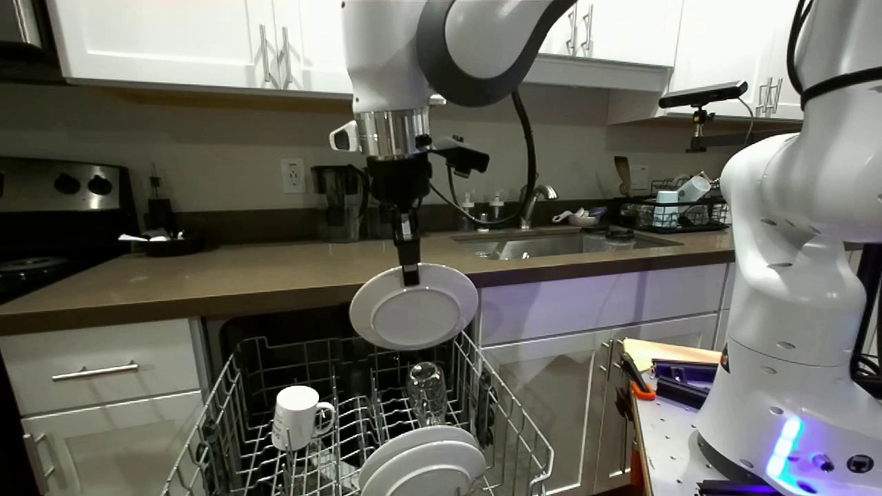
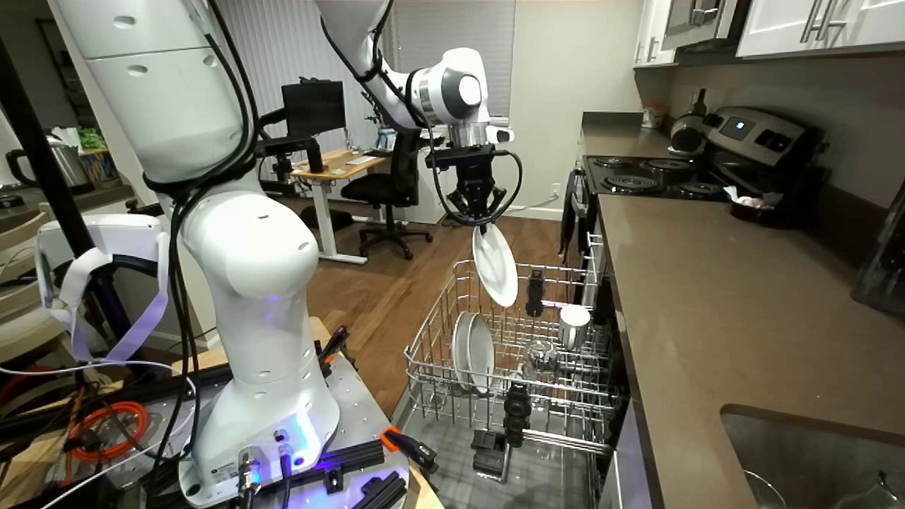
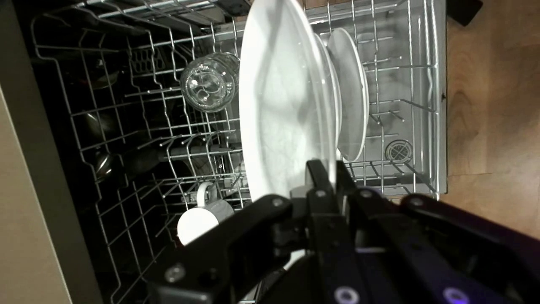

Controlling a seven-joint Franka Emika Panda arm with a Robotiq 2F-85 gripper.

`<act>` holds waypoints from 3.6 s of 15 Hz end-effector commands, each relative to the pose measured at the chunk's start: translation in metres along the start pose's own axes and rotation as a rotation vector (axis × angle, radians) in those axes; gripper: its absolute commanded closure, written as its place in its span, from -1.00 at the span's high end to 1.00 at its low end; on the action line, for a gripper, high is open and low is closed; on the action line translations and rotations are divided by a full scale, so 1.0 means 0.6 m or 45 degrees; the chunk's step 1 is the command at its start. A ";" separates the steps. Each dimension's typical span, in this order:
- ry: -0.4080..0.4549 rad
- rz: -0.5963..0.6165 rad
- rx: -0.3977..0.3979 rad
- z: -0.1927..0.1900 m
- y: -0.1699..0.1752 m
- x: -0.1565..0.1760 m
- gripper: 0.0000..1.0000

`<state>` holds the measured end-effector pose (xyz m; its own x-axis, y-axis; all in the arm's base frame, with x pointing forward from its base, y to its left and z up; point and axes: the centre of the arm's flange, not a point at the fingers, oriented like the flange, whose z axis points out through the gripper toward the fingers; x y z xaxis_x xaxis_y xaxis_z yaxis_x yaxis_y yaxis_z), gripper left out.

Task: Put the plate in the dishwasher

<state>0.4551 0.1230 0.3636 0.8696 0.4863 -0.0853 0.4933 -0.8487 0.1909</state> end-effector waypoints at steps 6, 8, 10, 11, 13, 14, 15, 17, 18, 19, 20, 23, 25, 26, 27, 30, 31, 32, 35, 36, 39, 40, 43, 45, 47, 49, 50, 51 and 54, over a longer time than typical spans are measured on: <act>-0.094 -0.042 0.074 0.086 -0.015 0.028 -0.87; -0.114 -0.049 0.101 0.104 -0.020 0.034 -0.87; -0.131 -0.050 0.138 0.118 -0.022 0.040 -0.87; -0.139 -0.047 0.158 0.125 -0.022 0.043 -0.88; -0.151 -0.042 0.196 0.137 -0.021 0.048 -0.88; -0.155 -0.040 0.209 0.142 -0.020 0.050 -0.88; -0.162 -0.038 0.225 0.148 -0.019 0.052 -0.88; -0.166 -0.035 0.229 0.159 -0.013 0.055 -0.88; -0.170 -0.035 0.224 0.165 -0.010 0.056 -0.88; -0.175 -0.034 0.216 0.171 -0.007 0.056 -0.88; -0.181 -0.032 0.212 0.176 -0.005 0.056 -0.88; -0.186 -0.031 0.218 0.192 0.002 0.059 -0.88; -0.189 -0.031 0.236 0.201 0.007 0.063 -0.88; -0.193 -0.031 0.245 0.207 0.010 0.065 -0.88; -0.196 -0.032 0.252 0.213 0.013 0.067 -0.88; -0.195 -0.048 0.256 0.232 0.021 0.070 -0.88; -0.190 -0.055 0.259 0.238 0.022 0.072 -0.88; -0.183 -0.062 0.263 0.245 0.022 0.074 -0.88; -0.171 -0.077 0.269 0.268 0.023 0.082 -0.88; -0.173 -0.078 0.272 0.276 0.021 0.082 -0.88; -0.188 -0.081 0.288 0.303 0.018 0.087 -0.88; -0.194 -0.083 0.290 0.311 0.017 0.088 -0.88; -0.201 -0.082 0.293 0.330 0.019 0.094 -0.88; -0.208 -0.078 0.286 0.341 0.023 0.098 -0.88; -0.214 -0.078 0.276 0.351 0.026 0.101 -0.88; -0.221 -0.077 0.279 0.360 0.028 0.102 -0.88; -0.223 -0.071 0.284 0.364 0.030 0.105 -0.88; -0.227 -0.068 0.288 0.368 0.032 0.108 -0.88; -0.240 -0.056 0.291 0.385 0.037 0.111 -0.88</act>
<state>0.5235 0.0939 0.1500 0.8312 0.4865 -0.2693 0.4974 -0.8670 -0.0313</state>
